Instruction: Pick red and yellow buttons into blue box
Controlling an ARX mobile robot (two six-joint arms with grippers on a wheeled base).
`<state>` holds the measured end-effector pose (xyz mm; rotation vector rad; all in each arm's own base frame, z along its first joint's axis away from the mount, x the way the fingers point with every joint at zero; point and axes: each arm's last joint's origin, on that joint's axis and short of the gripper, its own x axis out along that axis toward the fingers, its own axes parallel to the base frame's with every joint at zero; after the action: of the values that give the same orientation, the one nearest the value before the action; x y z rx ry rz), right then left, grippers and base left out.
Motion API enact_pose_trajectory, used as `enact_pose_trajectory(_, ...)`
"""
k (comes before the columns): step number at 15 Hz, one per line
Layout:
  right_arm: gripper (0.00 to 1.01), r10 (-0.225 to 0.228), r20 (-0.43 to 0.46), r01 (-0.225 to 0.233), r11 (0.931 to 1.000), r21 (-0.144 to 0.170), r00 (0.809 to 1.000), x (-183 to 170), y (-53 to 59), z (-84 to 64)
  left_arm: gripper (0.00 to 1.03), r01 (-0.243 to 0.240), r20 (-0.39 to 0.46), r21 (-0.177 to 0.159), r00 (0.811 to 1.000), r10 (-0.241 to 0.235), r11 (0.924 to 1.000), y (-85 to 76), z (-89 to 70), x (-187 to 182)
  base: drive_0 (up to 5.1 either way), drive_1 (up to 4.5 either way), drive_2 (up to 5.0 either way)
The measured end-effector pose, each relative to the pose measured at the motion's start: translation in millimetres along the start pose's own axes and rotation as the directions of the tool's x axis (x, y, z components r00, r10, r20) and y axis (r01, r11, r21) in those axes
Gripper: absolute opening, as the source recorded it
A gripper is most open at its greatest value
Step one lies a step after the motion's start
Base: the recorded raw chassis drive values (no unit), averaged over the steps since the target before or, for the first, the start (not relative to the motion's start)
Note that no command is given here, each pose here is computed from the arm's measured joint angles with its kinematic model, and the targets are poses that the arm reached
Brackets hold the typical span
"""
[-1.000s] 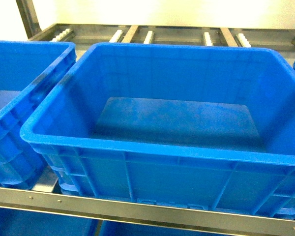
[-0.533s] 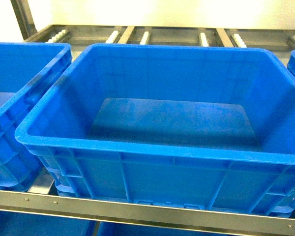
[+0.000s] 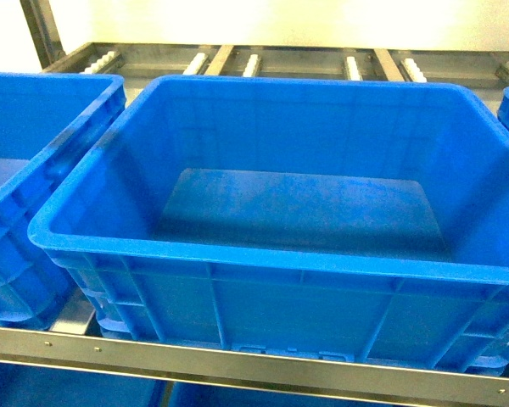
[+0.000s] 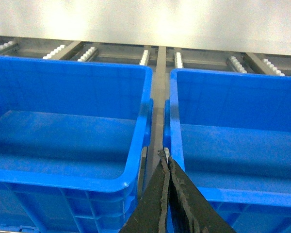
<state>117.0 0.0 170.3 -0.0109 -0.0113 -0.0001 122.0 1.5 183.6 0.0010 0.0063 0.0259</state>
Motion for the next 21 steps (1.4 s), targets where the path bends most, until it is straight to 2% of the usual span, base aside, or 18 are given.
enact_pose_trajectory(2, 0.02, 0.000, 0.006, 0.000, 1.0000, 0.000, 1.000, -3.1, 0.0, 0.5, 0.02, 0.030, 0.002, 0.000, 1.000, -0.030, 0.9995, -1.9, -3.2, -3.1, 0.0, 0.00, 0.0)
enact_pose_trajectory(7, 0.02, 0.000, 0.002, 0.000, 1.0000, 0.000, 1.000, -8.3, 0.0, -0.2, 0.02, 0.028, 0.015, 0.000, 0.999, -0.028, 0.9996, -1.5, -13.0, -9.9, 0.0, 0.00, 0.0)
enact_pose_trajectory(10, 0.02, 0.001, -0.024, -0.001, 1.0000, 0.000, 1.000, -18.9, 0.1, -4.6, 0.02, 0.027, 0.025, 0.000, 0.999, -0.027, 0.9996, -1.4, -12.4, -12.9, 0.0, 0.00, 0.0)
enact_pose_trajectory(11, 0.02, 0.001, 0.015, -0.001, 1.0000, 0.000, 1.000, -20.0, 0.0, -0.3, 0.02, 0.028, 0.019, 0.000, 0.999, -0.028, 0.9996, -1.4, -13.0, -13.7, 0.0, 0.00, 0.0)
enact_pose_trajectory(12, 0.02, 0.001, -0.014, -0.001, 1.0000, 0.000, 1.000, -19.8, 0.1, -3.9, 0.02, 0.026, 0.009, 0.000, 1.000, -0.026, 0.9997, -1.3, -14.1, -15.7, 0.0, 0.00, 0.0)
enact_pose_trajectory(13, 0.02, 0.000, -0.010, 0.000, 1.0000, 0.000, 1.000, -19.8, 0.1, -3.5, 0.02, 0.030, -0.037, 0.000, 0.999, -0.030, 0.9995, -1.2, -19.9, -21.9, 0.0, 0.00, 0.0)
enact_pose_trajectory(14, 0.02, 0.000, -0.006, 0.000, 1.0000, 0.000, 1.000, -19.8, 0.0, -3.1, 0.02, 0.028, 0.026, 0.000, 0.999, -0.028, 0.9996, -1.1, -14.4, -24.6, 0.0, 0.00, 0.0)
enact_pose_trajectory(15, 0.02, 0.001, -0.007, -0.001, 1.0000, 0.000, 1.000, -19.8, 0.1, -3.2, 0.02, 0.025, 0.003, 0.000, 1.000, -0.025, 0.9997, -1.0, -17.0, -24.4, 0.0, 0.00, 0.0)
enact_pose_trajectory(20, 0.02, 0.000, -0.008, 0.000, 1.0000, 0.000, 1.000, -19.8, 0.1, -3.3, 0.02, 0.028, 0.006, -0.001, 1.000, -0.028, 0.9996, -1.1, -16.6, -24.4, 0.0, 0.00, 0.0)
enact_pose_trajectory(21, 0.03, 0.000, -0.008, 0.000, 1.0000, 0.000, 1.000, -19.8, 0.0, -3.3, 0.05, 0.028, 0.006, -0.001, 1.000, -0.028, 0.9996, -1.1, -16.6, -24.4, 0.0, 0.00, 0.0)
